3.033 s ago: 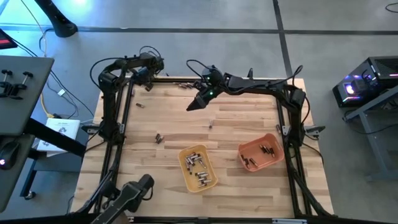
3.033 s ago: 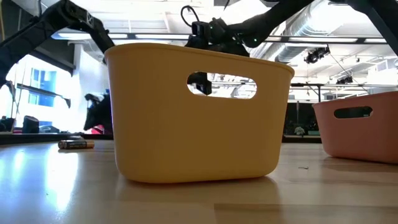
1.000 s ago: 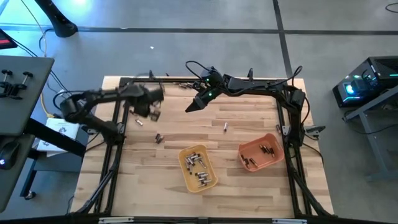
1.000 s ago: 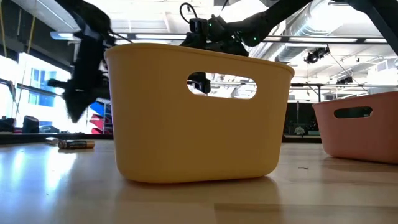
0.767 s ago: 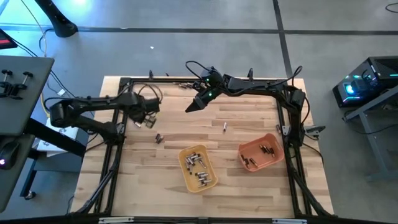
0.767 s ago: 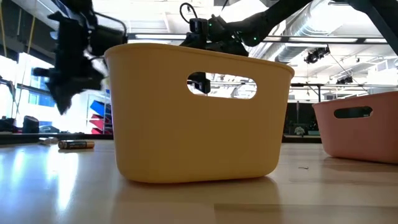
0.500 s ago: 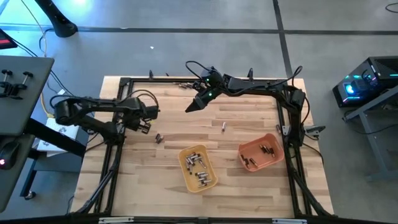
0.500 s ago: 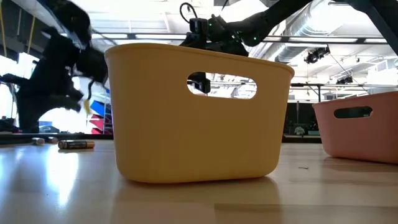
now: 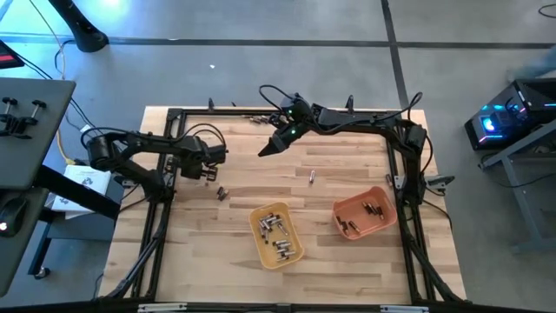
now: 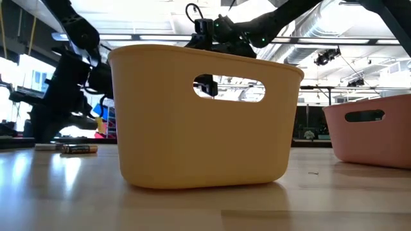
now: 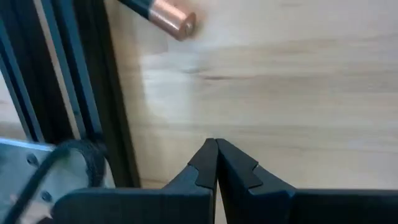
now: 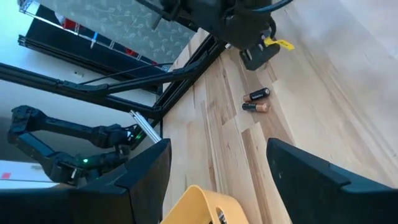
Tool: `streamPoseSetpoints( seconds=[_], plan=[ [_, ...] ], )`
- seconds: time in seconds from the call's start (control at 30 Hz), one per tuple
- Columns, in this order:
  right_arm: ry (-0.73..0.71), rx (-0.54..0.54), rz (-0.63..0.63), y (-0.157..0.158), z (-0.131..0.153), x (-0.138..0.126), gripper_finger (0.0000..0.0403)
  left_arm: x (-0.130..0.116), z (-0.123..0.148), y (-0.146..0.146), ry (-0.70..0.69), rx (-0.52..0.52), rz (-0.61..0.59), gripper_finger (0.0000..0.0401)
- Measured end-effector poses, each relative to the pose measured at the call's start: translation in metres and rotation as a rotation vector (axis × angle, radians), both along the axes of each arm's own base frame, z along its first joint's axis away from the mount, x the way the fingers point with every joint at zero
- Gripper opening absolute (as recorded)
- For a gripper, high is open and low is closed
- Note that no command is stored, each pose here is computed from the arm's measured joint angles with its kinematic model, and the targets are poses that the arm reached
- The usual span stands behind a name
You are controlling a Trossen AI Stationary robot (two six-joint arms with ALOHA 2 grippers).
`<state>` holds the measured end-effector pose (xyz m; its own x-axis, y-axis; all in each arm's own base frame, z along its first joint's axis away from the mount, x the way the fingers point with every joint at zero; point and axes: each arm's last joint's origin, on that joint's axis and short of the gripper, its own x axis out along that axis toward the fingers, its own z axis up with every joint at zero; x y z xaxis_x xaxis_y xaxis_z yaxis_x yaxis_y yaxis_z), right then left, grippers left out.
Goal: Sort batteries
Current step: Adjust the silver battery
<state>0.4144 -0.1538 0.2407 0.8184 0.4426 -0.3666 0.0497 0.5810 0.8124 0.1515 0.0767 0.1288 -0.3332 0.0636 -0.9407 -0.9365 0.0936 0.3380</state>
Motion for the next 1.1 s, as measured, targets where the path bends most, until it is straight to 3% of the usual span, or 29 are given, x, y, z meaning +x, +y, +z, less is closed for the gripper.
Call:
streamPoseSetpoints(
  seconds=[0.1, 0.23, 0.33, 0.5, 0.6, 0.7, 0.8, 0.9, 1.1],
  plan=[
    [0.001, 0.002, 0.0, 0.0, 0.0, 0.0, 0.0259, 0.005, 0.012, -0.002, -0.005, 0.009, -0.024, 0.0],
    [0.003, 0.002, -0.001, 0.0, 0.0, 0.0, 0.0259, 0.017, 0.032, -0.01, -0.086, 0.004, -0.205, 0.0],
    [0.008, 0.008, 0.007, 0.001, -0.001, 0.0, 0.0259, 0.02, 0.038, -0.03, -0.144, -0.061, -0.314, 0.0],
    [0.023, 0.014, 0.047, 0.007, -0.003, 0.0, 0.0259, 0.024, 0.043, -0.1, -0.279, -0.223, -0.538, 0.0001],
    [0.034, 0.01, 0.063, 0.011, -0.004, 0.0, 0.0259, 0.03, 0.054, -0.145, -0.408, -0.359, -0.586, 0.0009],
    [0.033, -0.004, 0.089, 0.019, -0.005, 0.002, 0.0259, 0.034, 0.078, -0.181, -0.504, -0.419, -0.596, 0.0024],
    [0.051, -0.005, 0.124, 0.031, -0.007, 0.004, 0.0259, 0.038, 0.106, -0.201, -0.571, -0.411, -0.582, 0.0045],
    [0.068, -0.009, 0.179, 0.048, -0.009, 0.007, 0.0259, 0.042, 0.121, -0.217, -0.606, -0.338, -0.69, 0.0068],
    [0.071, 0.033, 0.281, 0.089, 0.003, 0.01, 0.0259, 0.043, 0.09, -0.247, -0.439, -0.311, -1.059, 0.0132]
  ],
)
